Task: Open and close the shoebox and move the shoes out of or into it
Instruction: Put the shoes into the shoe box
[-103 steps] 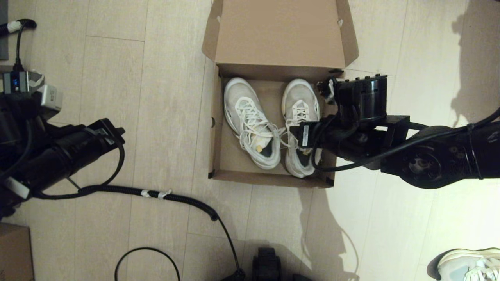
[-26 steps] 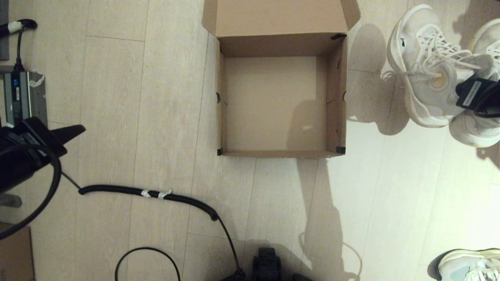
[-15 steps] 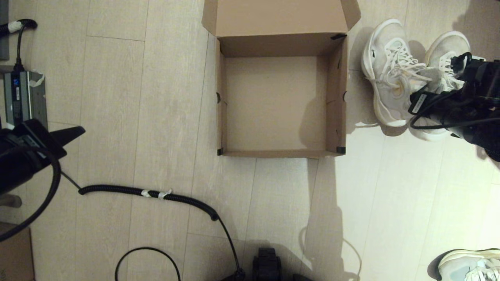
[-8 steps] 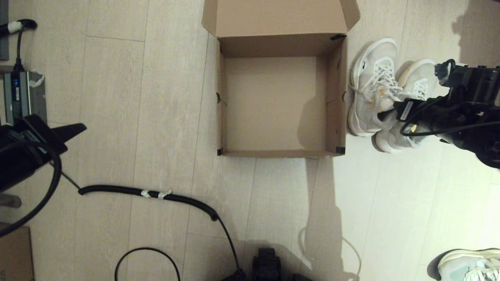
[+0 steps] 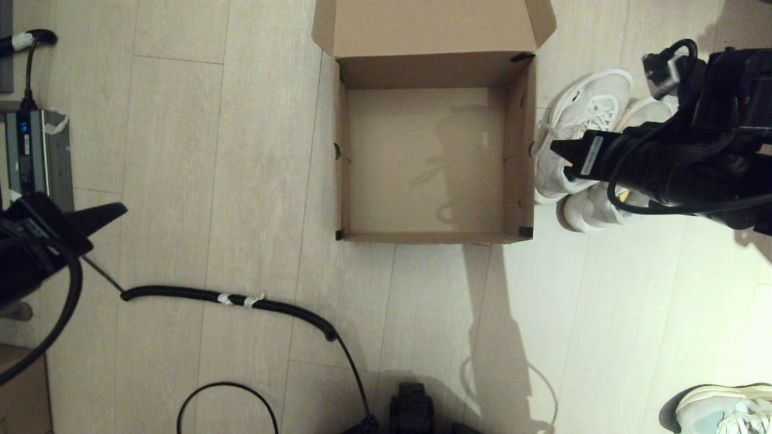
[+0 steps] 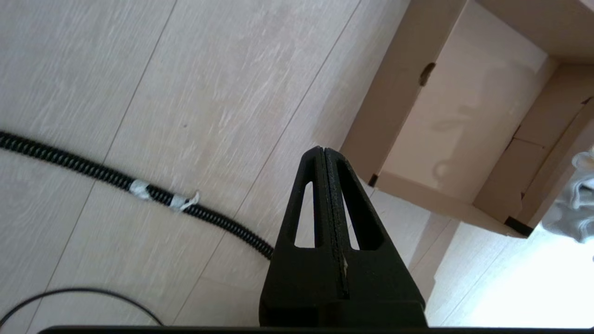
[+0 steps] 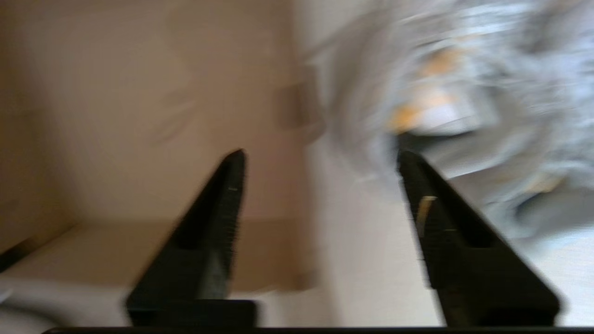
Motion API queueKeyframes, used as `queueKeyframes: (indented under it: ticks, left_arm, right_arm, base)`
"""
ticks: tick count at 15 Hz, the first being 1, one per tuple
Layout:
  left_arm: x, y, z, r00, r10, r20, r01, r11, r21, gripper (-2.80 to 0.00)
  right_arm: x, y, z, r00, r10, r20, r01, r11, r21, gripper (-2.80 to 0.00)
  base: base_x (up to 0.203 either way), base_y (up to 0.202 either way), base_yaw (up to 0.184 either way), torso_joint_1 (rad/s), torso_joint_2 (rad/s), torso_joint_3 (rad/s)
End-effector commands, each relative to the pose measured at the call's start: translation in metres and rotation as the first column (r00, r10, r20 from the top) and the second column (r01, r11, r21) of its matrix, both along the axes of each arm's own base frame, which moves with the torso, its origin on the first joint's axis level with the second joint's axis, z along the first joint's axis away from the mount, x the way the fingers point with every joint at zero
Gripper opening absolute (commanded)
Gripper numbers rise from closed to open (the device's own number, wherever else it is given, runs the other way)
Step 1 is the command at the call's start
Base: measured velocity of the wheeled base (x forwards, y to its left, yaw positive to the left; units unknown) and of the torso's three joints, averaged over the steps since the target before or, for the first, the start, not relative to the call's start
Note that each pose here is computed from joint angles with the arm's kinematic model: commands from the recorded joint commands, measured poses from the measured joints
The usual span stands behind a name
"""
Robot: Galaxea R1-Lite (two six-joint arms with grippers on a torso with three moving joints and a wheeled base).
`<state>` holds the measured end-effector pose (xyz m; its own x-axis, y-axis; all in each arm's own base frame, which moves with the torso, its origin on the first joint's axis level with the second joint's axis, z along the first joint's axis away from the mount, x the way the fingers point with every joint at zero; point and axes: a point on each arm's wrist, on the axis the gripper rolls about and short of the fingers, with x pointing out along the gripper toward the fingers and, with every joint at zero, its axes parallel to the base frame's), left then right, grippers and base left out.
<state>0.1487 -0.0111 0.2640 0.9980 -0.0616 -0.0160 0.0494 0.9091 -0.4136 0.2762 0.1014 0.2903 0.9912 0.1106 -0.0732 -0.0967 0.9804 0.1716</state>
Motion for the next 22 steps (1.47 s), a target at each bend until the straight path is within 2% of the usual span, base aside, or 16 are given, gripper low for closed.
queueKeyframes:
  ticks: [1,3,6,10,18,22]
  left_arm:
    - [-0.004,0.000,0.002,1.000,0.000,0.008,0.000,1.000,-0.003,-2.80]
    - [-0.004,0.000,0.002,1.000,0.000,0.007,0.000,1.000,-0.002,-2.80]
    - [-0.001,0.000,0.000,1.000,0.000,-0.007,0.000,1.000,-0.002,-2.80]
    - [-0.004,0.000,-0.002,1.000,0.000,-0.009,0.000,1.000,-0.001,-2.80]
    - [-0.009,0.001,-0.007,1.000,0.003,-0.018,-0.003,1.000,0.000,-2.80]
    - [-0.012,0.001,-0.008,1.000,0.003,-0.011,-0.003,1.000,0.000,-2.80]
  right_arm:
    - [-0.007,0.017,0.000,0.998,0.061,-0.002,-0.061,0.998,0.004,-2.80]
    - [0.000,0.028,-0.014,0.996,0.081,-0.045,-0.081,0.997,-0.007,-2.80]
    - [0.015,0.036,-0.051,0.988,0.080,-0.136,-0.086,0.996,-0.038,-2.80]
    - [0.029,0.044,-0.097,0.988,0.083,-0.131,-0.089,0.995,-0.043,-2.80]
    - [0.031,0.059,-0.139,0.977,0.107,-0.183,-0.121,0.990,-0.066,-2.80]
    - [0.015,0.074,-0.151,0.966,0.139,-0.216,-0.160,0.984,-0.085,-2.80]
  base:
    - [0.000,0.000,0.000,0.000,0.00,0.000]
    - [0.000,0.000,0.000,0.000,0.00,0.000]
    - [0.000,0.000,0.000,0.000,0.00,0.000]
    - [0.000,0.000,0.000,0.000,0.00,0.000]
    - [0.000,0.000,0.000,0.000,0.00,0.000]
    - [0.000,0.000,0.000,0.000,0.00,0.000]
